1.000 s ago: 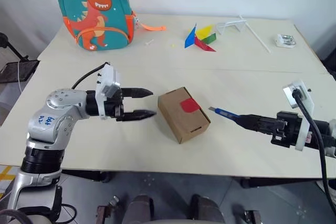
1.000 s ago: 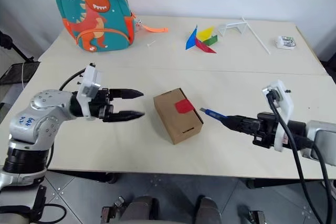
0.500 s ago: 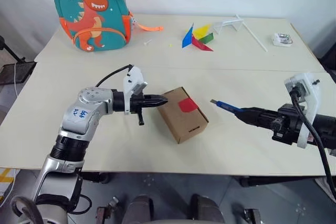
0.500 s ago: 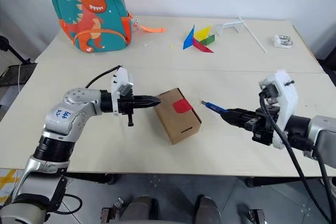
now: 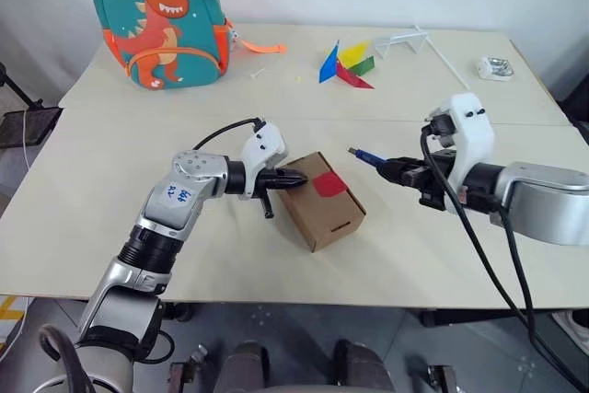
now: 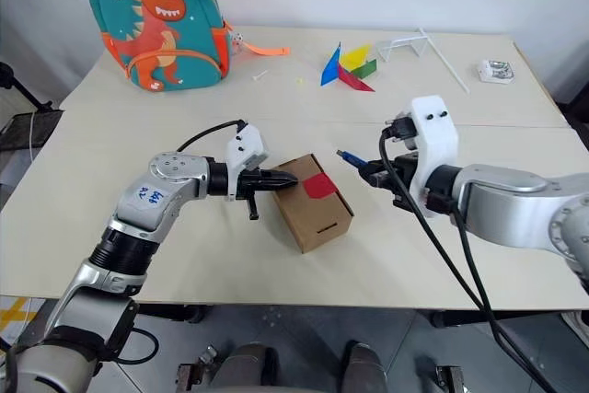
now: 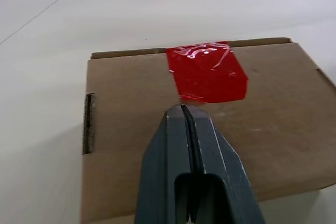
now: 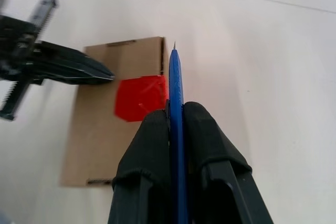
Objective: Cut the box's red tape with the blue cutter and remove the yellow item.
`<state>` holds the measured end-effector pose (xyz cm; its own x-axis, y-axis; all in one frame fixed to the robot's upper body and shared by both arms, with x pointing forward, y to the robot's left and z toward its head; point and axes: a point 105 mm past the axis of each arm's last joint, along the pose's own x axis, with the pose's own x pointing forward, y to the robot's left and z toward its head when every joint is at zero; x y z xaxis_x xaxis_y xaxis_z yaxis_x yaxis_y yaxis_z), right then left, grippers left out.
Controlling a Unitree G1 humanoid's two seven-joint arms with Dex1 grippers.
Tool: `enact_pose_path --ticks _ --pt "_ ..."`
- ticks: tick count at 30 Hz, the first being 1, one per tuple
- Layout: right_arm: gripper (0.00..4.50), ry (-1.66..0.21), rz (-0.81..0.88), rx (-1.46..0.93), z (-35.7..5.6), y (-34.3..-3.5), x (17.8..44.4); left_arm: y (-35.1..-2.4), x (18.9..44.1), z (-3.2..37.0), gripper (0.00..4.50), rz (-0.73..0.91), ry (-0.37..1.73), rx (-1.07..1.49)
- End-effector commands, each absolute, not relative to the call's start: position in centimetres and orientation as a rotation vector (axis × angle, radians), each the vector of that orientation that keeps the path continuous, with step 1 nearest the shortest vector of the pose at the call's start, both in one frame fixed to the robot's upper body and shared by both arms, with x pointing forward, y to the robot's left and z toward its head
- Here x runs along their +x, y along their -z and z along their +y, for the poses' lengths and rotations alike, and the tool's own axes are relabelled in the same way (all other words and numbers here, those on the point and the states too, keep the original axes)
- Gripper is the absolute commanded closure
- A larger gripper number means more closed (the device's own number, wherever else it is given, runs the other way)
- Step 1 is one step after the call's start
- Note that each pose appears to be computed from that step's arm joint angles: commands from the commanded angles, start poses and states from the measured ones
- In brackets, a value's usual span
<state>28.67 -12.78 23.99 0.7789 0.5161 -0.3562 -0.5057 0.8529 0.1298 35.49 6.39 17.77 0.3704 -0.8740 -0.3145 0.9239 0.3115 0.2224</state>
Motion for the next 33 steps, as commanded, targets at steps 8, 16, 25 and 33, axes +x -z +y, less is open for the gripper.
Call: enact_pose_path --ticks 8,16,25,33 --pt "4.36 -0.560 0.358 0.071 -10.7 -24.8 29.4 -17.9 35.5 6.0 4.50 0.118 1.183 0.424" --pt "4.36 -0.536 0.425 0.068 -10.3 -23.3 29.4 -17.4 35.3 5.7 4.50 0.125 1.188 0.421" --pt "4.36 -0.517 0.458 0.069 -10.2 -22.1 29.4 -17.0 35.0 5.7 4.50 0.141 1.198 0.426" --pt "4.36 -0.536 0.477 0.070 -9.8 -21.4 29.2 -16.6 34.7 5.9 4.50 0.154 1.203 0.434"
